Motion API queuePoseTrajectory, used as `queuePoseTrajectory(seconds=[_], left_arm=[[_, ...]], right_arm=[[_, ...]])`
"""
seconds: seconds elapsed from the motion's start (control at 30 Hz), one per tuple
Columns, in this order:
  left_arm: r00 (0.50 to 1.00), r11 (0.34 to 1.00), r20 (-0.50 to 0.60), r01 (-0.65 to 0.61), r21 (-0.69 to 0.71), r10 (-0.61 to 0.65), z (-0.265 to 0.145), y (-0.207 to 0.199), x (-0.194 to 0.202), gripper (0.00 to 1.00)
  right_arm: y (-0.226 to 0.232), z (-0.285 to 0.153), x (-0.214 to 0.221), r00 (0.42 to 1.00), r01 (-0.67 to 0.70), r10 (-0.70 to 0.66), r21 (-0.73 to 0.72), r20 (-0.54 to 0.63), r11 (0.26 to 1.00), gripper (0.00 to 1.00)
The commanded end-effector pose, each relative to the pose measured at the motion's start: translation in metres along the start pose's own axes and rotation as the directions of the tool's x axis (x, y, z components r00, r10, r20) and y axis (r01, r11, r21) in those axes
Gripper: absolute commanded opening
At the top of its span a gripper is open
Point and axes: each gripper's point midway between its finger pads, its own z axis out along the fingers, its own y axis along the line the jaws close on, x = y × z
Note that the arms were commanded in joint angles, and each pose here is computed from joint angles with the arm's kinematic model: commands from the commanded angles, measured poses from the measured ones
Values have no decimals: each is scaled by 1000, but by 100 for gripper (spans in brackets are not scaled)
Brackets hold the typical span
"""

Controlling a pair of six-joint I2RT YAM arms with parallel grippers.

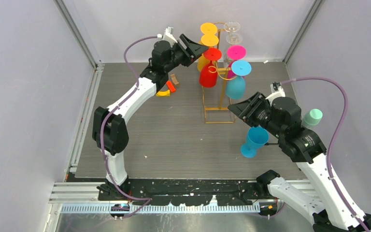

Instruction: Take the wine glass off the wine glass rack

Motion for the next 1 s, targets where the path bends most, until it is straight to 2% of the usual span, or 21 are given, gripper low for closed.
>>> queuePoseTrajectory(seconds=[0.0, 0.1, 0.27, 0.37, 0.73, 0.97], left_arm=[[994, 992, -15, 106, 65, -105, 4, -18, -4, 60], [985, 983, -31, 174, 58, -172, 4, -14, 0, 53], [980, 980, -46, 194, 50, -192, 4, -17, 2, 44], [981, 981, -45, 189, 47, -187, 1, -18, 1, 42], [989, 989, -29, 146, 34, -145, -7, -23, -3, 22], [992, 991, -20, 125, 39, -124, -11, -32, -8, 3]], right_arm=[[0, -7, -14, 997, 25, -25, 10, 71, 1000, 43], [-3, -8, -15, 997, 30, -32, 21, 76, 999, 43], [-5, -9, -14, 996, 36, -38, 27, 76, 999, 43], [-6, -10, -14, 996, 37, -40, 28, 79, 999, 43], [-9, -15, -16, 994, 44, -48, 32, 100, 998, 42], [-10, -15, -16, 994, 49, -52, 33, 99, 998, 42]])
